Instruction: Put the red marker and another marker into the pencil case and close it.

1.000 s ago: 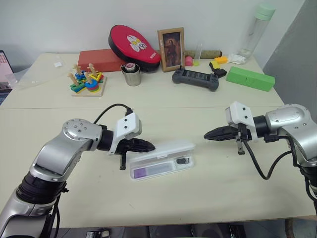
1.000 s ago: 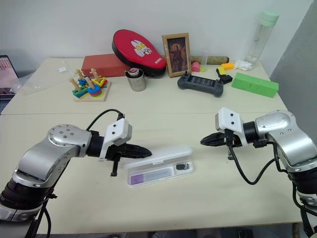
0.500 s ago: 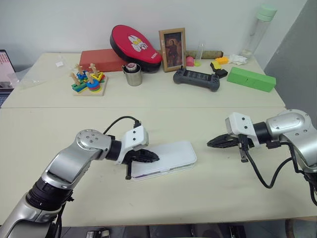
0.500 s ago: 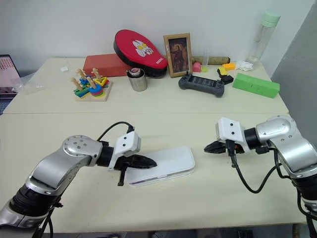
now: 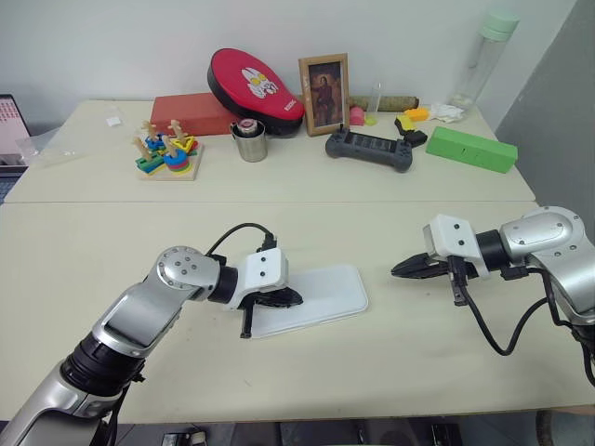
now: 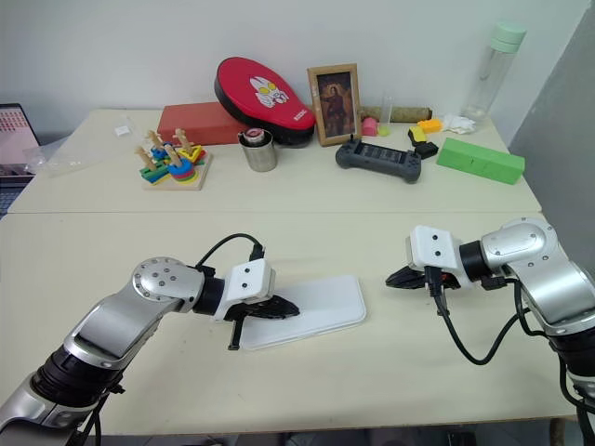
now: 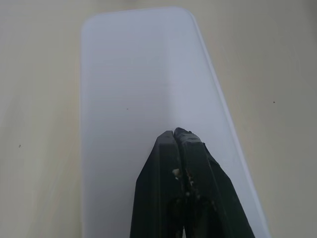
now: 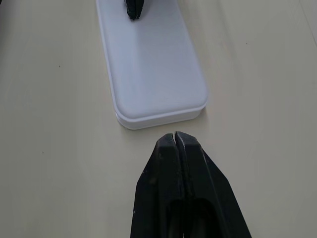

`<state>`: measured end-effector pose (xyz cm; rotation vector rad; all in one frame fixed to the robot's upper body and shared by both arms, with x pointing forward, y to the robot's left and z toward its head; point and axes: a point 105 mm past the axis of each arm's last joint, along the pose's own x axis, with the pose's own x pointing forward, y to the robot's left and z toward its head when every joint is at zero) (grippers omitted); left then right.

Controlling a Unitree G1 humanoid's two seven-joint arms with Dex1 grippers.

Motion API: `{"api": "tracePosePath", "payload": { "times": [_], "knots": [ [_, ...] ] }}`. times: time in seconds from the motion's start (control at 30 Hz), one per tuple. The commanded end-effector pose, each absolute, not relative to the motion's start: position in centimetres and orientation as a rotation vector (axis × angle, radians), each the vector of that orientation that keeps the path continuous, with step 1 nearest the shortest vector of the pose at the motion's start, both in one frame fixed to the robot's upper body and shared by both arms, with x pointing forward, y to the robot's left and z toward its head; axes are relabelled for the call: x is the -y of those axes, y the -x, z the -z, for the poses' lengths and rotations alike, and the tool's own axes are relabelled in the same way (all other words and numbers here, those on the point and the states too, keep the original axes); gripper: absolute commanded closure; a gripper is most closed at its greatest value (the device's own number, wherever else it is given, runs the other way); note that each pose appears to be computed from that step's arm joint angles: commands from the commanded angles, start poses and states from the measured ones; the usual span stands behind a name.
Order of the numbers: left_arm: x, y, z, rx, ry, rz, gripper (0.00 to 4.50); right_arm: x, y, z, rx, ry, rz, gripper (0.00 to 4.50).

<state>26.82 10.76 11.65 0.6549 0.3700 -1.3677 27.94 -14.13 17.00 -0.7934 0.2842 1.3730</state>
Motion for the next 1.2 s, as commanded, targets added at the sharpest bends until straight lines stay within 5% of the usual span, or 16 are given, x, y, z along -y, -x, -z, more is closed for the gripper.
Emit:
{"api": "tracePosePath", "payload": {
  "times": [0.03, 0.23, 0.5, 0.67, 0.97, 1.2],
  "knots": [
    [-10.7, -26.8, -11.9, -0.380, -0.570, 1.342, 4.49, 14.0, -27.9, -17.5, -0.260, 0.795, -1.368, 4.50],
    [-11.7, -26.8, -16.1, -0.283, -0.374, 1.262, 4.49, 13.9, -28.3, -18.6, -0.228, 0.721, -1.345, 4.50],
    [-16.1, -26.2, -17.7, -0.226, -0.292, 1.000, 4.49, 15.2, -30.0, -18.7, -0.227, 0.633, -1.208, 4.50],
    [-21.8, -25.3, -14.5, -0.291, -0.272, 0.652, 4.49, 18.1, -32.0, -17.4, -0.257, 0.445, -0.962, 4.50],
    [-26.9, -25.9, -11.1, -0.237, -0.186, 0.294, 4.49, 19.1, -33.0, -15.9, -0.278, 0.350, -0.871, 4.50],
    [-26.8, -25.5, -11.5, -0.193, -0.143, 0.250, 4.49, 19.8, -33.0, -14.6, -0.309, 0.320, -0.853, 4.50]
  ]
}}
